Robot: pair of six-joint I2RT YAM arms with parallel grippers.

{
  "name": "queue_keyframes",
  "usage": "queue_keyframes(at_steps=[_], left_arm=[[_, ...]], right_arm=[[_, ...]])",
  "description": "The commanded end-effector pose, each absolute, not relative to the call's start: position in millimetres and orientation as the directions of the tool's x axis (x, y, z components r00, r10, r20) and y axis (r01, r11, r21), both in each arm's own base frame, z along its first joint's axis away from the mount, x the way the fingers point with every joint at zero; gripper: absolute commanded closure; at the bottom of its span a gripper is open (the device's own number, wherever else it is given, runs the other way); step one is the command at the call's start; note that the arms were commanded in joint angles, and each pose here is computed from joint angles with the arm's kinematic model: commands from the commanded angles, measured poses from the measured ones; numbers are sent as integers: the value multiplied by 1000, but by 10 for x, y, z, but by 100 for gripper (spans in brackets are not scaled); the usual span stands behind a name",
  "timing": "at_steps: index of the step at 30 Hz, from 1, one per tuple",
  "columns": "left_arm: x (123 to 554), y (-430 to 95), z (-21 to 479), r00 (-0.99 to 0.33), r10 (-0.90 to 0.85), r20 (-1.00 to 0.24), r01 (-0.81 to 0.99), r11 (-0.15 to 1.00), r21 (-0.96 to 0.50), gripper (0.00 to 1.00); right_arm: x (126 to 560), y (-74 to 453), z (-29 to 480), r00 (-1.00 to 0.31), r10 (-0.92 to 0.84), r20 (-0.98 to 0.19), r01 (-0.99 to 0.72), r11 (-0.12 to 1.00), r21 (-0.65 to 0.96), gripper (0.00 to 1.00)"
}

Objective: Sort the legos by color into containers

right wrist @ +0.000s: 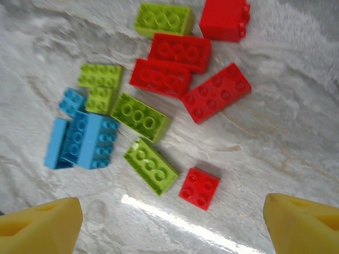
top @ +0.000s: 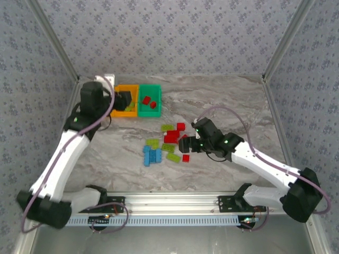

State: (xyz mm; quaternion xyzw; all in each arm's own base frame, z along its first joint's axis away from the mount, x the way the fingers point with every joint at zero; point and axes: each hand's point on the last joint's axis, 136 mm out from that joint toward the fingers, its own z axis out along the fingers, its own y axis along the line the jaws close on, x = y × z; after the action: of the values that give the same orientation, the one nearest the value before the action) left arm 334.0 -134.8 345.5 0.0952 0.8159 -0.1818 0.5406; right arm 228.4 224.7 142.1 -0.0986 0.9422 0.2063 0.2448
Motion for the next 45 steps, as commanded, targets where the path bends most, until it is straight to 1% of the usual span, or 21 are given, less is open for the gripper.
queue_keyframes(at_steps=[1, 2, 5, 7, 8, 10, 13, 17, 18, 20, 21, 25, 30, 34, 37, 38, 40, 41, 42, 44, 45], left_arm=[[2843, -1537, 3240, -299, 235, -925, 589, 808, 15, 45], [2717, -1580, 3195, -252, 285, -925, 638, 767, 63, 42], [2387, -1686, 2947, -101, 432, -896, 757, 618, 212, 25], [2162, -1797, 2754, 0, 499, -867, 832, 480, 277, 5], [2055, -1853, 2653, 50, 524, -850, 864, 405, 301, 1], [1843, -1955, 2423, 155, 559, -814, 907, 245, 341, 1], [1775, -2005, 2148, 186, 590, -786, 927, 160, 340, 1], [1742, -2003, 1915, 142, 630, -763, 954, 118, 275, 1], [1734, -2007, 1877, 136, 635, -760, 958, 111, 264, 1], [1717, -2018, 1841, 132, 635, -761, 963, 102, 251, 1], [1715, -2023, 1837, 136, 634, -762, 962, 99, 254, 1], [1694, -2009, 1797, 162, 633, -757, 957, 86, 278, 1], [1743, -2030, 1800, 170, 613, -771, 948, 112, 298, 1], [1843, -2040, 1871, 160, 601, -783, 934, 164, 317, 1], [1995, -1998, 1970, 140, 592, -793, 903, 253, 348, 1], [2047, -1974, 2003, 130, 589, -798, 890, 285, 355, 1], [2101, -1929, 2042, 112, 590, -800, 875, 323, 361, 1], [2111, -1916, 2056, 106, 588, -802, 871, 335, 361, 1], [2107, -1914, 2059, 103, 586, -804, 870, 339, 358, 1], [2095, -1918, 2045, 101, 579, -809, 872, 340, 352, 1], [2089, -1928, 2043, 105, 575, -811, 874, 335, 351, 1]], right_arm=[[2218, 2234, 1234, -899, -71, -432, -236, 910, 341, 12], [2196, 2245, 1163, -908, -72, -413, -229, 911, 343, 13], [2168, 2225, 928, -939, -37, -343, -155, 933, 324, 14], [2159, 2166, 766, -957, -5, -289, -89, 956, 278, 14], [2159, 2166, 713, -963, 1, -269, -73, 962, 265, 14], [2139, 2168, 581, -976, 14, -218, -38, 972, 233, 16], [2101, 2227, 419, -987, 15, -159, -18, 978, 210, 19], [2057, 2292, 260, -992, 0, -128, -22, 986, 168, 25], [2056, 2299, 232, -992, 1, -129, -20, 987, 159, 29], [2051, 2306, 189, -991, 8, -131, -13, 988, 151, 37], [2048, 2298, 176, -991, 14, -133, -6, 989, 150, 44], [2096, 2283, 223, -986, 35, -166, 7, 986, 164, 64], [2242, 2388, 579, -960, -1, -281, -69, 970, 232, 78], [2390, 2542, 1045, -902, -36, -429, -185, 932, 312, 78], [2509, 2658, 1346, -847, -56, -529, -268, 904, 334, 76], [2548, 2645, 1383, -834, -81, -546, -288, 908, 305, 75], [2634, 2489, 1397, -830, -87, -550, -249, 942, 226, 66], [2687, 2345, 1374, -833, -66, -549, -196, 964, 181, 55], [2713, 2211, 1340, -840, -48, -541, -152, 977, 150, 48], [2841, 1856, 1284, -842, 10, -539, -50, 994, 97, 46], [2909, 1679, 1267, -838, 51, -543, 3, 996, 89, 40]])
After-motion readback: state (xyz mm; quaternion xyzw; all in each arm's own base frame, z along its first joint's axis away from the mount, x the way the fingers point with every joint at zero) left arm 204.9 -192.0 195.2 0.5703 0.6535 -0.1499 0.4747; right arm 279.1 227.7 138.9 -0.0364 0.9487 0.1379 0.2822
